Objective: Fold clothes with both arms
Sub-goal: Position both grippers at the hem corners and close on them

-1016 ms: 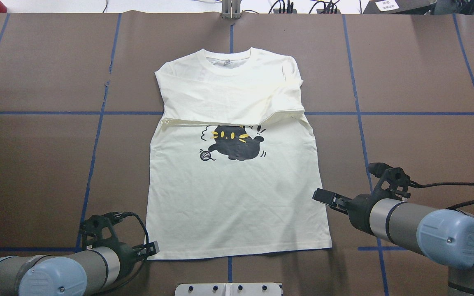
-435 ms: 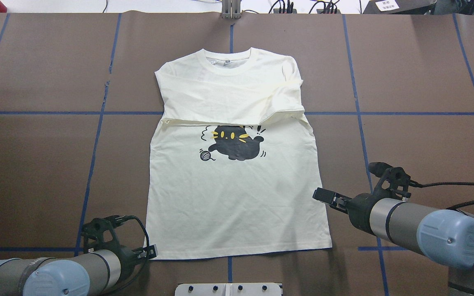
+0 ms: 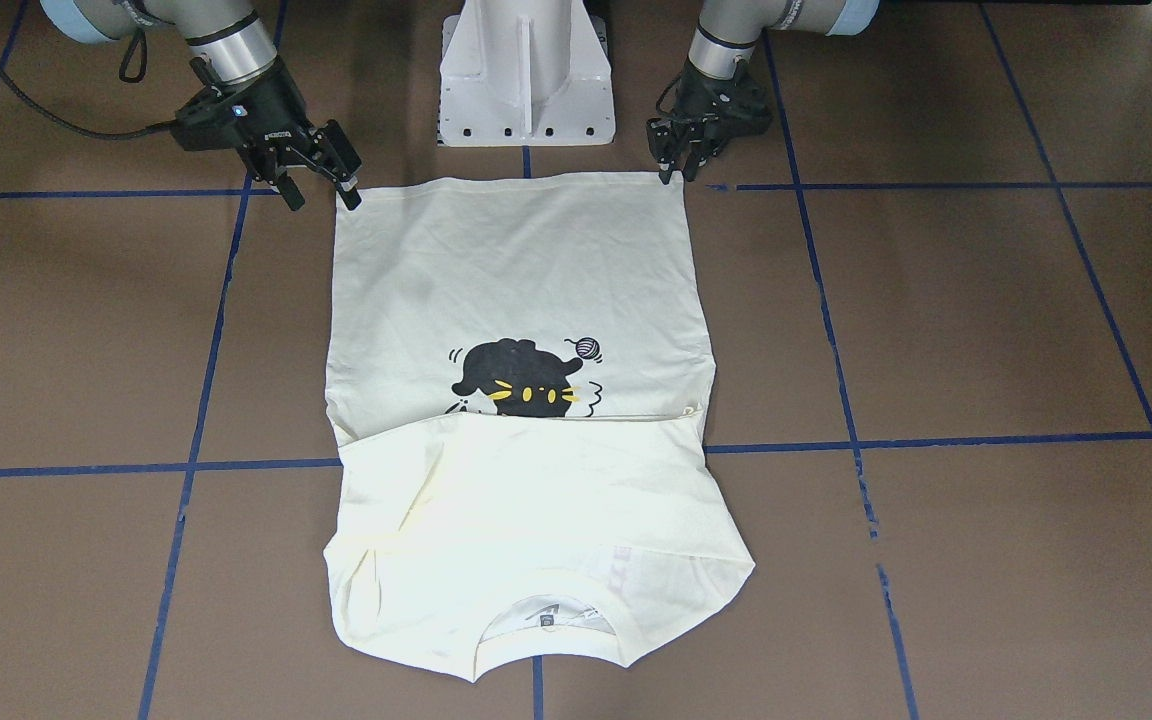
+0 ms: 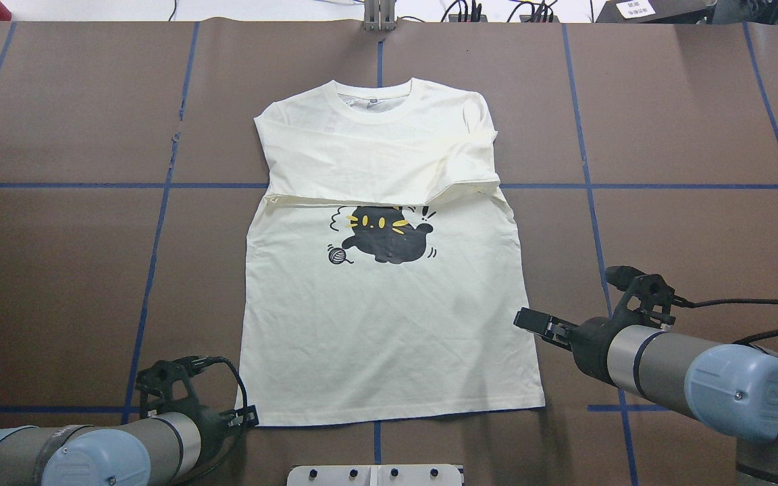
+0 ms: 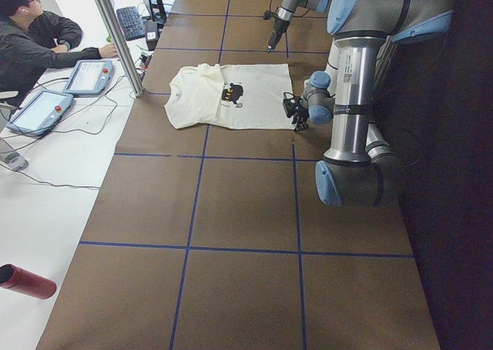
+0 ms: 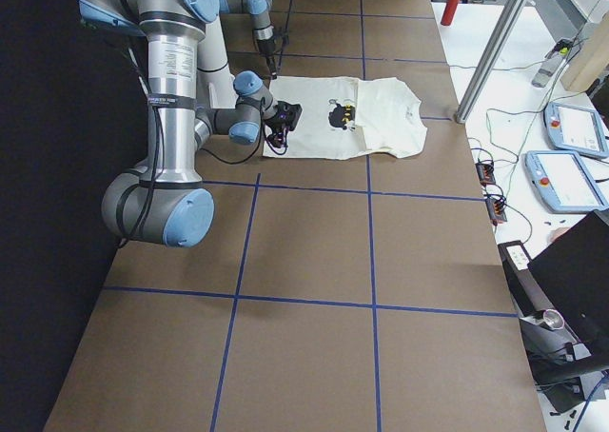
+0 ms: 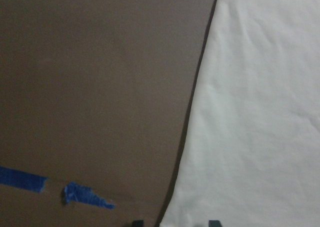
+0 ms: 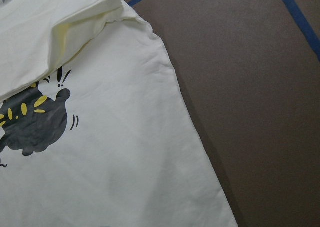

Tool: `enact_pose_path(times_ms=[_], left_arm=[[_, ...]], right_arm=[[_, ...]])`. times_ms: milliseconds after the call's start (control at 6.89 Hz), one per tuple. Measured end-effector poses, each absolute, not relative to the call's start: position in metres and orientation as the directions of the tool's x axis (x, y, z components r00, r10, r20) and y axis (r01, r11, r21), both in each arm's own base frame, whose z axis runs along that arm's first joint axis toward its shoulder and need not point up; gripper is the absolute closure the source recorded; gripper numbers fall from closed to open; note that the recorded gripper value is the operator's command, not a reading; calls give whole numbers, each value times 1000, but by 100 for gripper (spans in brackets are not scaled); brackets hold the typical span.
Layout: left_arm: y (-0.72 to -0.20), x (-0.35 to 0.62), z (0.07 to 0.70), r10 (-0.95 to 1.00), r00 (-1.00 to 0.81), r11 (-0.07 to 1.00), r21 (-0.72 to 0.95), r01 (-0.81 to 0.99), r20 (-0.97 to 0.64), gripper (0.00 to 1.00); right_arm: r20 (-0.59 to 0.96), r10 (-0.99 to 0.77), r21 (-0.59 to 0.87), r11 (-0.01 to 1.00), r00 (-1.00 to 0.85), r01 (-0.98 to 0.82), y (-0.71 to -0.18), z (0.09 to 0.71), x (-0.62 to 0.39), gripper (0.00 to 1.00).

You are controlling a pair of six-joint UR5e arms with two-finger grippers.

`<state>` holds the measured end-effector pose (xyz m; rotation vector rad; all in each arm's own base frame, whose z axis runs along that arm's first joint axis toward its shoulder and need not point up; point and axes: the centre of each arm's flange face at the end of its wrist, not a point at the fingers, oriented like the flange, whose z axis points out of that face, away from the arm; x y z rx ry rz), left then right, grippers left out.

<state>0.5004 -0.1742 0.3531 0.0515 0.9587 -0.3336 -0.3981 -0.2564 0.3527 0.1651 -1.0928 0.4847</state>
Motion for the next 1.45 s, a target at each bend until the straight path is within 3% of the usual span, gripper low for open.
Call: enact_pose_path(times_ms=[145, 290, 580, 1451], left_arm=[[-174, 501, 353, -257, 527, 948, -104, 302, -810, 92], [-174, 501, 352, -257, 526, 948, -105, 302, -810, 100], [-174, 501, 351, -253, 525, 949, -103, 299, -813, 100], [-176, 498, 337, -246, 498, 946, -95, 309, -832, 100]], right_arm=[[881, 296, -106, 884, 368, -456, -257, 353, -398, 3], [882, 295, -105, 883, 368, -457, -257, 353, -398, 3], [882, 295, -105, 883, 368, -457, -256, 353, -399, 4], [803, 431, -184, 836, 411, -517, -240, 369, -415, 19]])
